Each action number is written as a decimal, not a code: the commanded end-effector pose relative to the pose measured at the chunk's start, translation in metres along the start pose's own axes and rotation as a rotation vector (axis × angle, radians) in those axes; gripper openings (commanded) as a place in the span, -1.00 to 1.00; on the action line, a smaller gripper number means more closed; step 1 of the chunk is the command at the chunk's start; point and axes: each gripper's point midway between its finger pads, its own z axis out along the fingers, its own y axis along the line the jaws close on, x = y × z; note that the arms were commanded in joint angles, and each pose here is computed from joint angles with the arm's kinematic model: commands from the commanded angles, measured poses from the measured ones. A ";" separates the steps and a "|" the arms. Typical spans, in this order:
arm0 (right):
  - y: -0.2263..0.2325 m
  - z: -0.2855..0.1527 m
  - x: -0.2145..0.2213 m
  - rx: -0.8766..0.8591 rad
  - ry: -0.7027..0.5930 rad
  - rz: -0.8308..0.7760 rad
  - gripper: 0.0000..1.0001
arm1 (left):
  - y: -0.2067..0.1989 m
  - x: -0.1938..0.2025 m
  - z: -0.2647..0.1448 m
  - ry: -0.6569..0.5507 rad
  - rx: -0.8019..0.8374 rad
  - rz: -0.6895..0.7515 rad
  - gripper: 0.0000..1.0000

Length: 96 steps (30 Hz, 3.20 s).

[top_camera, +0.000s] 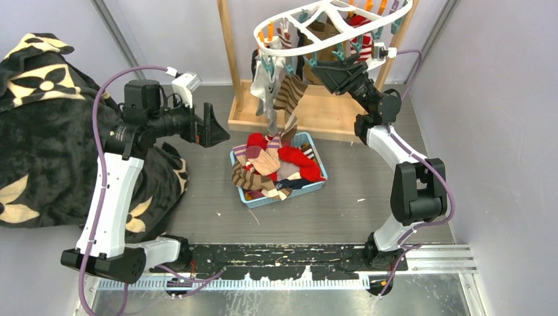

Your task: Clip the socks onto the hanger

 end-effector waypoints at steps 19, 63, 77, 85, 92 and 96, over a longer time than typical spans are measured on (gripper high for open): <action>0.032 0.013 -0.009 -0.080 -0.051 -0.028 -0.12 | -0.013 -0.017 -0.019 -0.074 0.001 0.062 0.99; -0.001 0.044 0.019 -0.054 -0.116 -0.167 0.35 | -0.013 -0.015 -0.024 -0.059 -0.011 0.080 0.99; 0.016 0.040 0.013 -0.067 -0.119 -0.185 -0.29 | -0.013 -0.015 -0.026 -0.061 -0.018 0.090 0.99; 0.008 0.039 0.020 -0.015 -0.135 -0.170 -0.47 | -0.014 -0.017 -0.026 -0.069 -0.018 0.088 0.99; 0.016 0.062 0.047 0.045 -0.090 -0.233 -0.50 | -0.016 -0.032 -0.019 -0.112 0.005 0.042 0.99; 0.020 0.068 0.042 0.062 -0.126 -0.241 -0.50 | -0.011 -0.057 -0.005 -0.137 -0.012 0.037 0.99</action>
